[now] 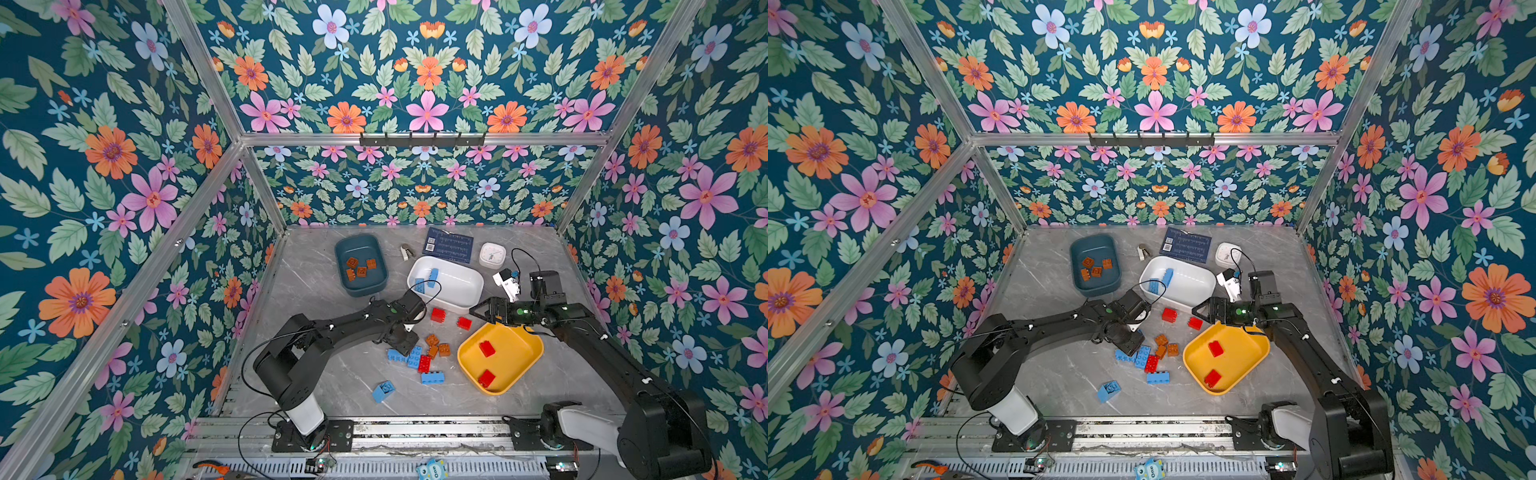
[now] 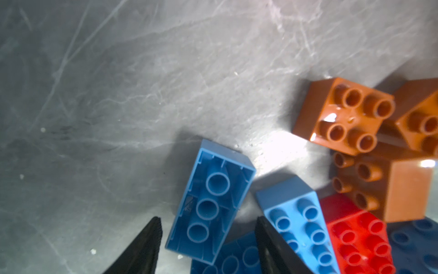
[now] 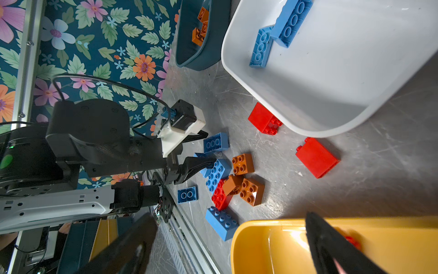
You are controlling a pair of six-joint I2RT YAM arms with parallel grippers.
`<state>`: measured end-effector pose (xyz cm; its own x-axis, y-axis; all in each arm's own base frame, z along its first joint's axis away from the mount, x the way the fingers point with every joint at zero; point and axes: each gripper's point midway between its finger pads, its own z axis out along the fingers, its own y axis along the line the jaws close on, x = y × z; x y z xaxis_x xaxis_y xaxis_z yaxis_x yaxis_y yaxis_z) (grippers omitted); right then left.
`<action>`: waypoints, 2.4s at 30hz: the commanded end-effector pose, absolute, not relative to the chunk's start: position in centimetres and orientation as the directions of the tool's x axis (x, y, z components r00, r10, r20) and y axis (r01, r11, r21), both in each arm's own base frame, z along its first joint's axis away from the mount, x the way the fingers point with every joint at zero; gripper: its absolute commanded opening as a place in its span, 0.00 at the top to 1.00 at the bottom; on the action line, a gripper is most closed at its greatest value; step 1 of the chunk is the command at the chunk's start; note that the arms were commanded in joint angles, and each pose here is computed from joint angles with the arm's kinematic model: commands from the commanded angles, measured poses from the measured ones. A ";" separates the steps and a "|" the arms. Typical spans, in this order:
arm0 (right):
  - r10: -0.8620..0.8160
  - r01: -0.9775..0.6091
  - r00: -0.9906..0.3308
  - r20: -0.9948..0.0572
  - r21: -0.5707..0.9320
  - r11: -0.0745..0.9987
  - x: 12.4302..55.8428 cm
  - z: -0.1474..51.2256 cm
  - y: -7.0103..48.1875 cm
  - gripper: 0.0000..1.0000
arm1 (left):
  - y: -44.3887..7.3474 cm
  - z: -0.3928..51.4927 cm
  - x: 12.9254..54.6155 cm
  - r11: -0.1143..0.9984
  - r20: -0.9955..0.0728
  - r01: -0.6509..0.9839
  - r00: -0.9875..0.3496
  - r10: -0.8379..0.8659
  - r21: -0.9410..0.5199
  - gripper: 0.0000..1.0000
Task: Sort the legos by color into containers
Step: 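Move the left gripper back to the pile and grasp a light blue brick, then carry the light blue brick into the white tub and release it with the left gripper, then move the left gripper back to the pile and grasp a blue brick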
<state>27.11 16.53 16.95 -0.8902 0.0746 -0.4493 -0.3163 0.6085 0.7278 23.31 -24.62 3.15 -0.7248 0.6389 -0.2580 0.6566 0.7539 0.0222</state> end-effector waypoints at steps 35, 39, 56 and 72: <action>0.071 -0.349 -0.859 -0.508 0.681 0.644 28.4 18.6 16.1 0.01 | -30.3 12.8 38.2 0.844 -0.571 0.532 -0.675 0.468 0.063 0.74; 0.071 -0.349 -0.856 -0.513 0.673 0.652 28.4 18.7 15.9 0.01 | -31.0 11.7 41.6 0.867 -0.586 0.498 -0.692 0.422 0.036 0.74; 0.069 -0.341 -0.860 -0.505 0.670 0.659 28.2 18.3 15.7 0.01 | -32.6 11.5 45.1 0.880 -0.606 0.471 -0.718 0.342 -0.061 0.45; 0.059 -0.350 -0.872 -0.487 0.701 0.621 28.3 18.2 16.4 0.01 | -26.6 12.4 31.7 0.926 -0.480 0.365 -0.832 0.277 -0.098 0.28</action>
<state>28.14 16.04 17.63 -0.8813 0.0692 -0.4674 -0.3197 0.6411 0.6977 33.57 -27.84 12.97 -0.7904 0.3344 -0.5132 0.4408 0.8923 -0.0974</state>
